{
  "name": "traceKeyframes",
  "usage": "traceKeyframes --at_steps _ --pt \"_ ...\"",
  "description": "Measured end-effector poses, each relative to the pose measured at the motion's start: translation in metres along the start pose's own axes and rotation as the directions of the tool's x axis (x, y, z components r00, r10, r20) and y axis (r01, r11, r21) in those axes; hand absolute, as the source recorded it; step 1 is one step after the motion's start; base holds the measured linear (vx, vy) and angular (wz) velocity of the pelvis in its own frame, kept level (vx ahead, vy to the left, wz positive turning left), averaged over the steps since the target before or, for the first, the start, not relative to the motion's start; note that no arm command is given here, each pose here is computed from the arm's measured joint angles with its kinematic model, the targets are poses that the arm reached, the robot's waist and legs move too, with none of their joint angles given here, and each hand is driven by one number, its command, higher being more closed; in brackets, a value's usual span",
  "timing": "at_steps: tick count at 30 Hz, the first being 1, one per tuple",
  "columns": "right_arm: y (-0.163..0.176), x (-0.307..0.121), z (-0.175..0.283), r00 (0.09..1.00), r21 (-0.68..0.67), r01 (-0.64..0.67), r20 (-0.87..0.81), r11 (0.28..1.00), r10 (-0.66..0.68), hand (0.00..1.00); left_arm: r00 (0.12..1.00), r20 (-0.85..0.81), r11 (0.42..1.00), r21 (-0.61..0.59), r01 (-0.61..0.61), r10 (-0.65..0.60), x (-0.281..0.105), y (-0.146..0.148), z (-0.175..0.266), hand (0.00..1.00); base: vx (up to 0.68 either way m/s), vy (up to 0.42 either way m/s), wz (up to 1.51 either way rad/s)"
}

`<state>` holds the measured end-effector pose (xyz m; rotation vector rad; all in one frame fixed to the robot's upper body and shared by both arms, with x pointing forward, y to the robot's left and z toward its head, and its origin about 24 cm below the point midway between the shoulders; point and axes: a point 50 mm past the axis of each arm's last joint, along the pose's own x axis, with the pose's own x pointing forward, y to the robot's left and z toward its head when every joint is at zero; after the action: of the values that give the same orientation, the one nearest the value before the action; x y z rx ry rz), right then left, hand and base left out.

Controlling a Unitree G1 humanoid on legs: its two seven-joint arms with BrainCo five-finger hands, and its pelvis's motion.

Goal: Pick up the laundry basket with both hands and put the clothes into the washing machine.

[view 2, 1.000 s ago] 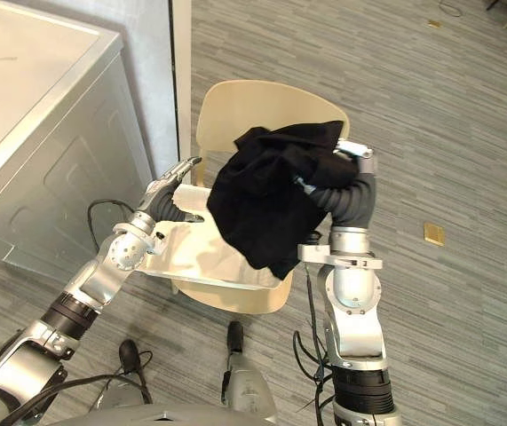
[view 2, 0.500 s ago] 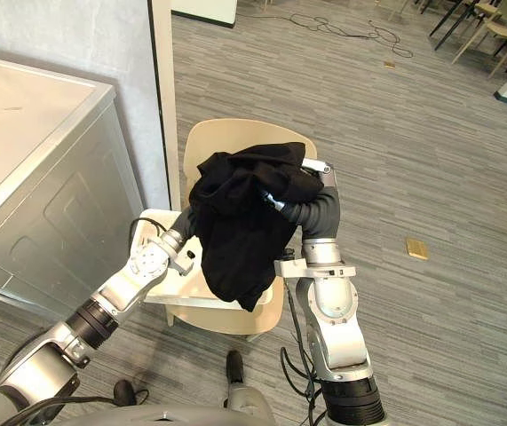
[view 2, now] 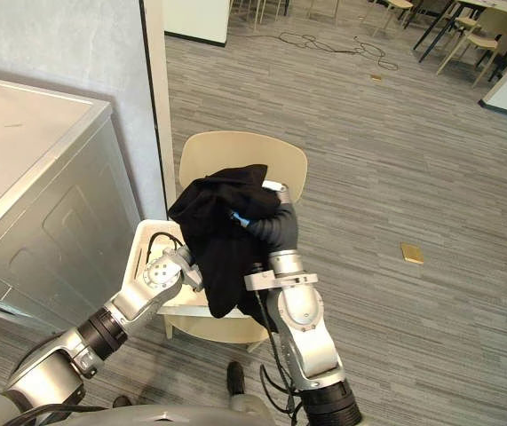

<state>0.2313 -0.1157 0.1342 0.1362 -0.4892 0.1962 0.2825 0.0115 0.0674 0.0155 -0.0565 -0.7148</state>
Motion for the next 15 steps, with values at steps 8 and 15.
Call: traceKeyframes --at_steps 8,15 --pt "0.012 -0.002 -0.008 0.998 0.029 -0.037 -0.042 0.999 0.038 1.00 0.998 -0.017 0.998 0.008 -0.062 0.062 -0.005 0.001 -0.007 1.00 0.00 0.000 0.00" --pt "0.014 -0.004 -0.017 0.997 0.036 0.001 -0.077 0.999 0.002 0.00 0.987 -0.038 0.987 -0.030 -0.158 0.157 -0.010 -0.001 -0.017 1.00 0.00 0.000 0.02"
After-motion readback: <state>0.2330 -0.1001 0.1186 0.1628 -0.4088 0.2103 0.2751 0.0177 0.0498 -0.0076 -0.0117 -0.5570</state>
